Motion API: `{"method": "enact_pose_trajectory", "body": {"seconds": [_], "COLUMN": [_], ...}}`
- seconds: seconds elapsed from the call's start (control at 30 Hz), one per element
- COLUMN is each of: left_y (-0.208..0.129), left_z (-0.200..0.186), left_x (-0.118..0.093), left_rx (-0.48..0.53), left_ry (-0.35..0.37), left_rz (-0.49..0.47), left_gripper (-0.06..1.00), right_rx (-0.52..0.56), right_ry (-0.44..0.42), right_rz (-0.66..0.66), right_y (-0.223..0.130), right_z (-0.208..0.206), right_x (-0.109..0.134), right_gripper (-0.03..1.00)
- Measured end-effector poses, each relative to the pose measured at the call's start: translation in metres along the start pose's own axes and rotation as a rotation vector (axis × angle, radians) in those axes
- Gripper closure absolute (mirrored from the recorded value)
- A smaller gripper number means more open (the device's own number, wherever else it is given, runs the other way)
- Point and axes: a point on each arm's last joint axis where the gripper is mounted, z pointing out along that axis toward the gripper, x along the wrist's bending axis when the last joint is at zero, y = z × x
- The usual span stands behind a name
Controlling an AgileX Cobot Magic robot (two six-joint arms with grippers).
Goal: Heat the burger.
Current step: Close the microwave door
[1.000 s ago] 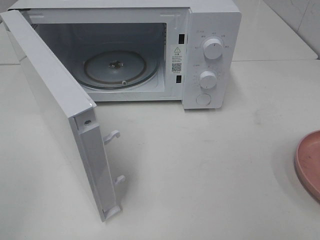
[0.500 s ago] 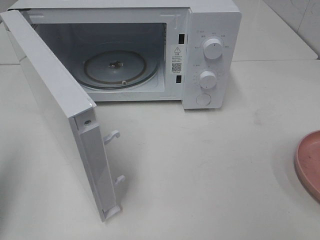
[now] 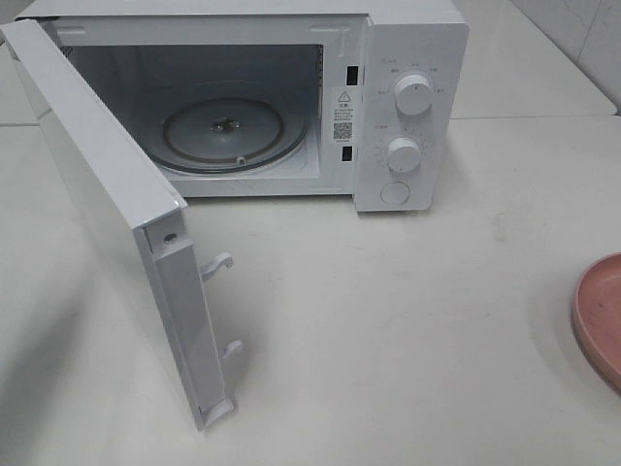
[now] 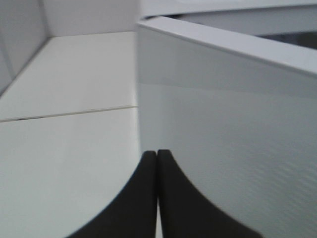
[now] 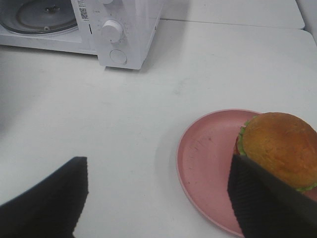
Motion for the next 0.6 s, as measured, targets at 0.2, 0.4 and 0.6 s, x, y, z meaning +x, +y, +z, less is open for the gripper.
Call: {"method": "enact_pose_trajectory", "body": {"seconds": [0.2, 0.4, 0.6], "left_y": [-0.007, -0.009, -0.010], "left_z": [0.026, 0.047, 0.076], "left_x": [-0.024, -0.052, -0.094], "left_rx": [0.024, 0.038, 0.034], "left_ry": [-0.136, -0.217, -0.333], "left_rz": [-0.010, -0.004, 0.035], "left_gripper": [0.94, 0.94, 0.94], "right_rx": [0.000, 0.000, 0.000], "right_ry": [0.000, 0.001, 0.004], "right_rz": [0.000, 0.000, 0.002], "right_y": [0.000, 0.000, 0.000], "right_z": [0.000, 0.000, 0.000], "right_x": [0.000, 0.000, 0.000], "right_gripper": [0.21, 0.21, 0.21]}}
